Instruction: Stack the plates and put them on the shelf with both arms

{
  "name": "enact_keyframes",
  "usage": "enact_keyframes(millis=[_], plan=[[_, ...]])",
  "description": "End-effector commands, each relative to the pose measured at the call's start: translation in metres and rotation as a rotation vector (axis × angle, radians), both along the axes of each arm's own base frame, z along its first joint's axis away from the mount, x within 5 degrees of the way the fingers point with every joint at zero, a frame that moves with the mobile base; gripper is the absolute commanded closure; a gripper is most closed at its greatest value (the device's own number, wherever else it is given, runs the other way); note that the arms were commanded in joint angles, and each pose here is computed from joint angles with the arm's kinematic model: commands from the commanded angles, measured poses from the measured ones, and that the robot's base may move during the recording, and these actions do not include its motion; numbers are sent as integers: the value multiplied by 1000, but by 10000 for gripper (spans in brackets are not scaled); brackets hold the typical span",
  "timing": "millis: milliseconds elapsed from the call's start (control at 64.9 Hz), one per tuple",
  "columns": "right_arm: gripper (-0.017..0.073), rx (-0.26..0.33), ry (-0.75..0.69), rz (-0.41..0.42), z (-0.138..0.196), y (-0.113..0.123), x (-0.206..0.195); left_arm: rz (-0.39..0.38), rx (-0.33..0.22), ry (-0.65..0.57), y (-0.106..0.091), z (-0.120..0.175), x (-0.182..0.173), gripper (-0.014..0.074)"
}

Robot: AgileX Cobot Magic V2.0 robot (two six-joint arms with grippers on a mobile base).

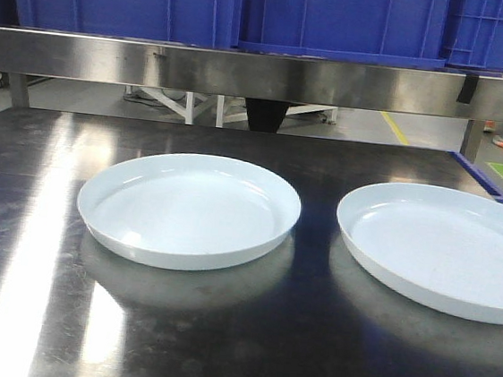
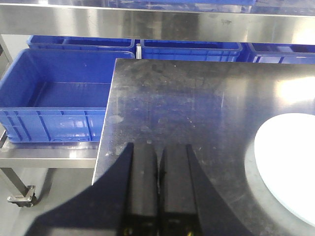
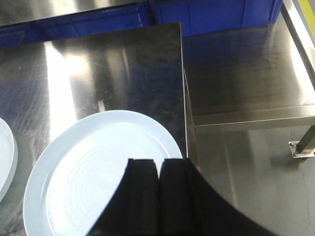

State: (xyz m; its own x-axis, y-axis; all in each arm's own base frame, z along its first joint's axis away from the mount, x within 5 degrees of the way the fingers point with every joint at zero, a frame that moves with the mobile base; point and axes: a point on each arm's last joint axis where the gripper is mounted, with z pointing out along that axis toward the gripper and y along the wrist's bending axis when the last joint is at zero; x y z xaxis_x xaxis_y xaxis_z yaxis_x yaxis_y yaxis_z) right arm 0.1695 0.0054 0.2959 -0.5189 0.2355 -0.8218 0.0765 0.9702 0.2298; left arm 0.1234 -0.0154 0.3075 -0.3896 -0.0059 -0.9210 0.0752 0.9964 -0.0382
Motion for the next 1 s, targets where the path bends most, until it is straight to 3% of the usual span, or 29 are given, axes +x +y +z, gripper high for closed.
enact_keyframes(millis=[0, 262, 339, 416, 493, 986], plan=[[508, -7, -99, -10, 18, -2, 4, -15, -24, -113, -2, 18, 2, 506], [477, -7, -99, -10, 18, -2, 4, -15, -24, -113, -2, 18, 2, 508], [363, -7, -91, -9, 18, -2, 4, -15, -24, -113, -2, 18, 2, 508], [179, -7, -90, -9, 18, -1, 4, -15, -24, -113, -2, 18, 2, 508], [80, -7, -84, -9, 17, -1, 4, -15, -24, -113, -2, 18, 2, 508], [74, -7, 89, -7, -15, -1, 33, -15, -24, -113, -2, 18, 2, 510]])
